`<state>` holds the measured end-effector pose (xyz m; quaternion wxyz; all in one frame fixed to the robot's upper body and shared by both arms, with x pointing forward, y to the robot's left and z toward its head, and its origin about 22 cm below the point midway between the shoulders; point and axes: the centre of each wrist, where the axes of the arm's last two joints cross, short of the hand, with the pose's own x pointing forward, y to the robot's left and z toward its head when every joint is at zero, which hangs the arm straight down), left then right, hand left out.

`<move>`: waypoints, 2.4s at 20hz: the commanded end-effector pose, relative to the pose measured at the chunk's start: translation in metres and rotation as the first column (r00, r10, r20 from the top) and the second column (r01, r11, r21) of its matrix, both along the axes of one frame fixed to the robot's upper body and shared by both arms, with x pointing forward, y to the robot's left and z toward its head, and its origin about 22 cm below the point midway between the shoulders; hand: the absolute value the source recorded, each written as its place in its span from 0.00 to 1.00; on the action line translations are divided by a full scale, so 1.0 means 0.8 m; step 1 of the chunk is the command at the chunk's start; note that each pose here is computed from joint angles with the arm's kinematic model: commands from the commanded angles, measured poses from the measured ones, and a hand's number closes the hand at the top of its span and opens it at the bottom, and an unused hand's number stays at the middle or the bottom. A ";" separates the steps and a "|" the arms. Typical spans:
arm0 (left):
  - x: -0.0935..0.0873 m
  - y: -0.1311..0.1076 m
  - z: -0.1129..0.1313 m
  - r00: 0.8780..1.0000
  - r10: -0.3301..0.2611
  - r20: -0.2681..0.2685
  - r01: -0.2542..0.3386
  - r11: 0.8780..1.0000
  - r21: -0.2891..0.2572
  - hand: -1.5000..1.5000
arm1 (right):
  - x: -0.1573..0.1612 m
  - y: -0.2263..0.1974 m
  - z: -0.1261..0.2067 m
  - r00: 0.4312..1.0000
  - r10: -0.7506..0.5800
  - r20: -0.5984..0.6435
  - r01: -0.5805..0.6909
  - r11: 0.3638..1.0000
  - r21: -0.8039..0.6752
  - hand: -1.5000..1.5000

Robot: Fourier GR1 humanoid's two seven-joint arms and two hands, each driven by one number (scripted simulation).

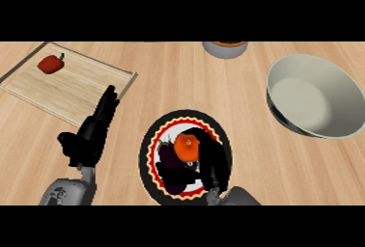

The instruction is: Pick the squash from the plate and place it in the bowl

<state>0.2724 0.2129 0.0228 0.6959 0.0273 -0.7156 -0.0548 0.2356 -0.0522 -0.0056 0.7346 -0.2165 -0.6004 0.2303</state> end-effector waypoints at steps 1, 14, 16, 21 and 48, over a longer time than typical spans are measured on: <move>0.000 -0.002 0.005 1.000 0.008 -0.001 -0.008 1.000 0.004 0.50 | -0.023 0.002 0.005 0.984 0.175 -0.026 -0.174 0.984 0.043 1.00; -0.009 0.008 0.006 0.999 0.035 -0.011 -0.036 0.999 -0.014 0.50 | -0.123 -0.154 0.123 0.617 0.686 0.386 -0.770 0.627 0.116 1.00; -0.002 0.013 0.007 0.998 0.068 -0.004 -0.067 0.998 0.008 0.50 | -0.122 -0.178 0.157 0.578 0.669 0.467 -0.773 0.632 0.051 1.00; -0.008 0.012 -0.001 0.998 0.057 0.000 -0.057 0.998 0.008 0.50 | -0.138 -0.213 0.235 0.558 0.612 0.561 -0.711 0.701 -0.056 1.00; -0.003 -0.021 -0.005 0.999 -0.034 0.004 0.034 0.999 -0.010 0.50 | 0.005 -0.301 0.364 0.799 0.403 0.447 -0.247 0.897 -0.366 1.00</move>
